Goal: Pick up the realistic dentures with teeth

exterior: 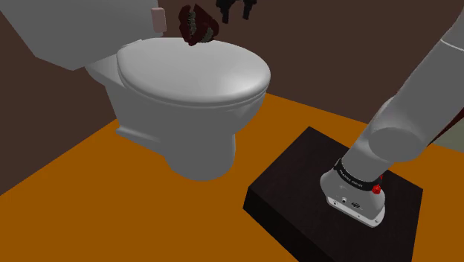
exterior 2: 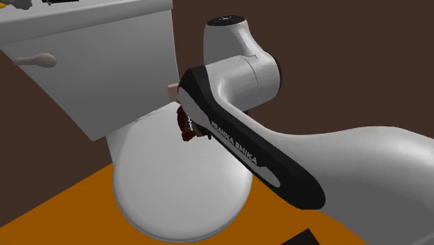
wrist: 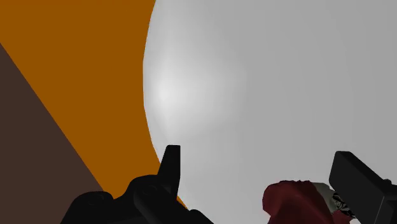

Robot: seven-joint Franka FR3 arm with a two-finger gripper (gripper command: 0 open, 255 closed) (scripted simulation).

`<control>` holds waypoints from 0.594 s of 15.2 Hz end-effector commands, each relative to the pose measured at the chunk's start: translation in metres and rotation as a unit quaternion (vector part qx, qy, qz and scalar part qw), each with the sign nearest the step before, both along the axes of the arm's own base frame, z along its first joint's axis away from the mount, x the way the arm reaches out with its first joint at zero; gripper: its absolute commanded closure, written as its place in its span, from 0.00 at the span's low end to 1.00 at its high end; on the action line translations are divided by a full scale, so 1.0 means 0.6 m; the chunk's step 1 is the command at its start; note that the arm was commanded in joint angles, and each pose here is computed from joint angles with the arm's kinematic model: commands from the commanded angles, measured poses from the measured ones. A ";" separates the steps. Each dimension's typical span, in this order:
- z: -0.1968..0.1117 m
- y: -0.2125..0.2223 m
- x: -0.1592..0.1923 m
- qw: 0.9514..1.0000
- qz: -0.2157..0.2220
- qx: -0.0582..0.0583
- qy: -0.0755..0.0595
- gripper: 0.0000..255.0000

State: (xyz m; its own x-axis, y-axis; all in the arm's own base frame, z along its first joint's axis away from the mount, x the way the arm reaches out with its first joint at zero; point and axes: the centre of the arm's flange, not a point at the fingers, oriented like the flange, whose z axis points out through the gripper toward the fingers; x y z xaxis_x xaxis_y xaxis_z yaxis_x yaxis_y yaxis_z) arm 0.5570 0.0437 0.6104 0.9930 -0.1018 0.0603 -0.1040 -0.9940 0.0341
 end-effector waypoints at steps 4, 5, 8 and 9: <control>0.009 0.028 0.100 1.000 0.008 -0.004 -0.010 0.00; 0.011 0.033 0.120 1.000 0.010 -0.005 -0.012 0.00; 0.017 0.047 0.173 1.000 0.014 -0.007 -0.018 0.00; 0.008 0.047 0.173 1.000 0.014 -0.007 -0.018 0.00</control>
State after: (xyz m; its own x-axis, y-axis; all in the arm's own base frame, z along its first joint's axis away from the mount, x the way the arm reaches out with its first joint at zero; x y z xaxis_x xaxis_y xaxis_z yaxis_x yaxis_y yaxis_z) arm 0.6552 0.0697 0.6168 0.9928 -0.0744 0.0940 -0.0790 -0.9958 0.0454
